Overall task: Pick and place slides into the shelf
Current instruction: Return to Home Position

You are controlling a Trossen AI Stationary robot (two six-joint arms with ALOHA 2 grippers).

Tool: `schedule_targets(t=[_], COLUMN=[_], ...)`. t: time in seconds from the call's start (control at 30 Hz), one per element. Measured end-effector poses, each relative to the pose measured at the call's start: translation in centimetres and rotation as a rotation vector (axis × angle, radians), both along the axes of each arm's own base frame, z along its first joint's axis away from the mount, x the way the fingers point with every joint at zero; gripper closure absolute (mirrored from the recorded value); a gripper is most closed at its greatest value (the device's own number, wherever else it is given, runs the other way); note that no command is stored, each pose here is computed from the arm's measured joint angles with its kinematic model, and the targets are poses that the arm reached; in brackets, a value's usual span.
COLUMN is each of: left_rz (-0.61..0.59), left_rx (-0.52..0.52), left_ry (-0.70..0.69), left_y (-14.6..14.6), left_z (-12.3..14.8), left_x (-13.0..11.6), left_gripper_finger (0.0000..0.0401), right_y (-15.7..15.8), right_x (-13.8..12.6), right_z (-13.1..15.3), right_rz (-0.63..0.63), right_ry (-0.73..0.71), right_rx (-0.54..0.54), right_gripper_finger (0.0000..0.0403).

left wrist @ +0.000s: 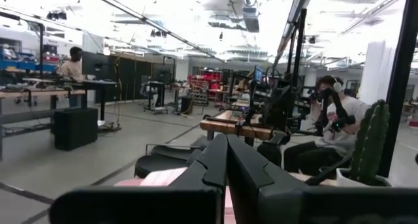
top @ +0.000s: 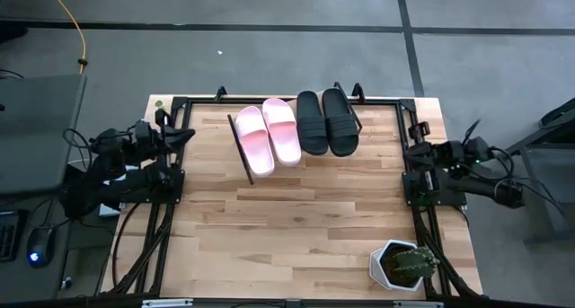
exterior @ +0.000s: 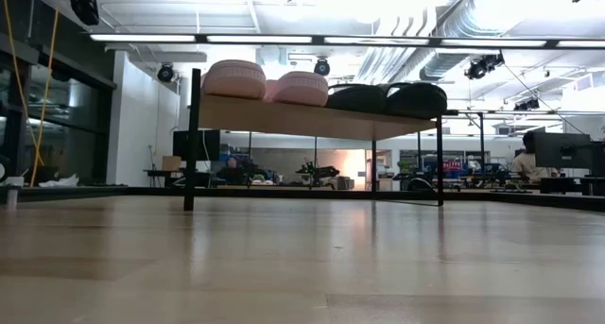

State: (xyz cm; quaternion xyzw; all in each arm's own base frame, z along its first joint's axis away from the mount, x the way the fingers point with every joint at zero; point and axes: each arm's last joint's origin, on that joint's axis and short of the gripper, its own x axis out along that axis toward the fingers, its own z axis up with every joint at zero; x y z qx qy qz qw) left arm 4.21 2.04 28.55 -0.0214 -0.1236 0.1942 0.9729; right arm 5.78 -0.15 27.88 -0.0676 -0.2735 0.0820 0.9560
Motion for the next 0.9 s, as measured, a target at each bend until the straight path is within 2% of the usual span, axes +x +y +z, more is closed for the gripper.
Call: schedule_targets(t=[0.17,0.47,0.7,0.9], left_rz=[-0.007,-0.032,-0.114,-0.158], left_rx=[-0.013,-0.049,-0.052,-0.108], left_ry=[-0.025,-0.032,-0.107,-0.124], left_y=[0.5,1.1,1.4,1.8], left_z=[-1.1,-3.2,-5.1,-7.8], left_x=[0.8,2.0,3.0,3.8], left_gripper_finger=[0.0401,0.0401,0.0401,0.0401], right_y=[0.0,0.1,0.1,0.3], right_x=[0.6,1.5,1.8,1.9], right_z=[-1.3,-3.5,-4.5,-4.6], right_rz=[0.019,0.049,0.056,0.054], right_ry=[-0.044,-0.031,-0.024,-0.022], right_rx=[-0.002,0.02,0.037,0.057], right_gripper_finger=[0.0403,0.0403,0.0403,0.0403])
